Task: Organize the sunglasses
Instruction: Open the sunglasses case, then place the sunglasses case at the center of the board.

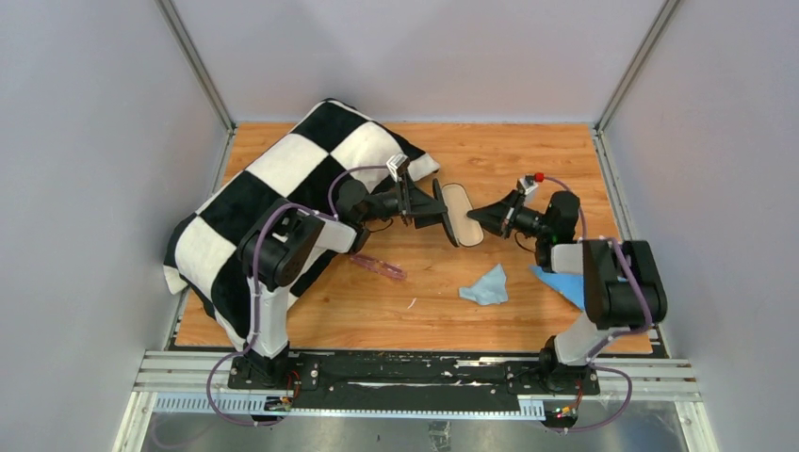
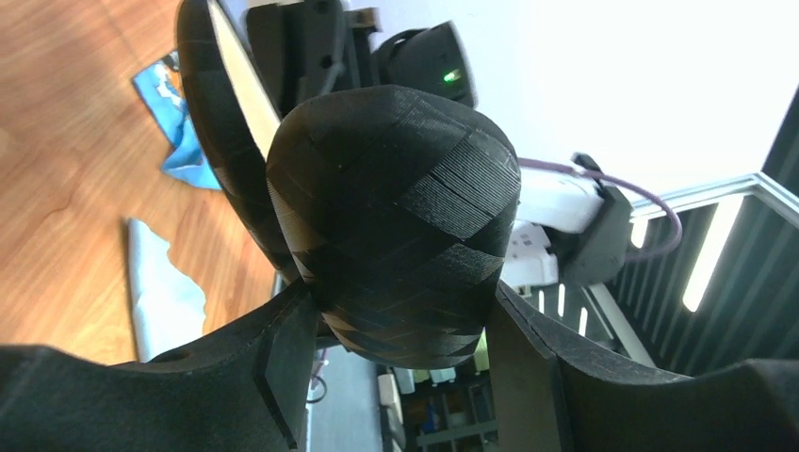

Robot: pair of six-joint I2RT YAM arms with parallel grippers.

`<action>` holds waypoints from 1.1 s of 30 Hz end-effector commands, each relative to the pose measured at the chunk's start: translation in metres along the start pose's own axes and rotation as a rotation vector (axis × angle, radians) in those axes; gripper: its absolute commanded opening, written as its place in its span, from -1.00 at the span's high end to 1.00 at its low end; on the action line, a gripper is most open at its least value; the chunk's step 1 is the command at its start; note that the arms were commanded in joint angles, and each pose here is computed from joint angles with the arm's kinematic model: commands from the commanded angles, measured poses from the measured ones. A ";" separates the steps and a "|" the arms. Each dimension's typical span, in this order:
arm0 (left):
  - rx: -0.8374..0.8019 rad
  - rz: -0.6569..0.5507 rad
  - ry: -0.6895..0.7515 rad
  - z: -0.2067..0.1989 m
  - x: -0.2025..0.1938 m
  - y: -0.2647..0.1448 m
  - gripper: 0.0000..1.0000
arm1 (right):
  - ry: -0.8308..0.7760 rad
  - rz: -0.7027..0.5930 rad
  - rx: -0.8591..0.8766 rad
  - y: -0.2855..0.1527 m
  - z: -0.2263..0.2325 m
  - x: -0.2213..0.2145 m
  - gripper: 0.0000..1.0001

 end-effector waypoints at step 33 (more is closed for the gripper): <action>0.600 0.139 0.399 -0.045 -0.049 -0.077 -0.99 | -0.959 -0.355 -1.292 -0.039 0.050 -0.012 1.00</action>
Point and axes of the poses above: each gripper's point midway between its finger pads, its own y axis out along the fingers, its own z axis along the line the jaws close on, x = y × z, the point moved 7 cm from there along -y, back along the fingers, and after that the axes turned 9 degrees about y, right-handed, at the moved point
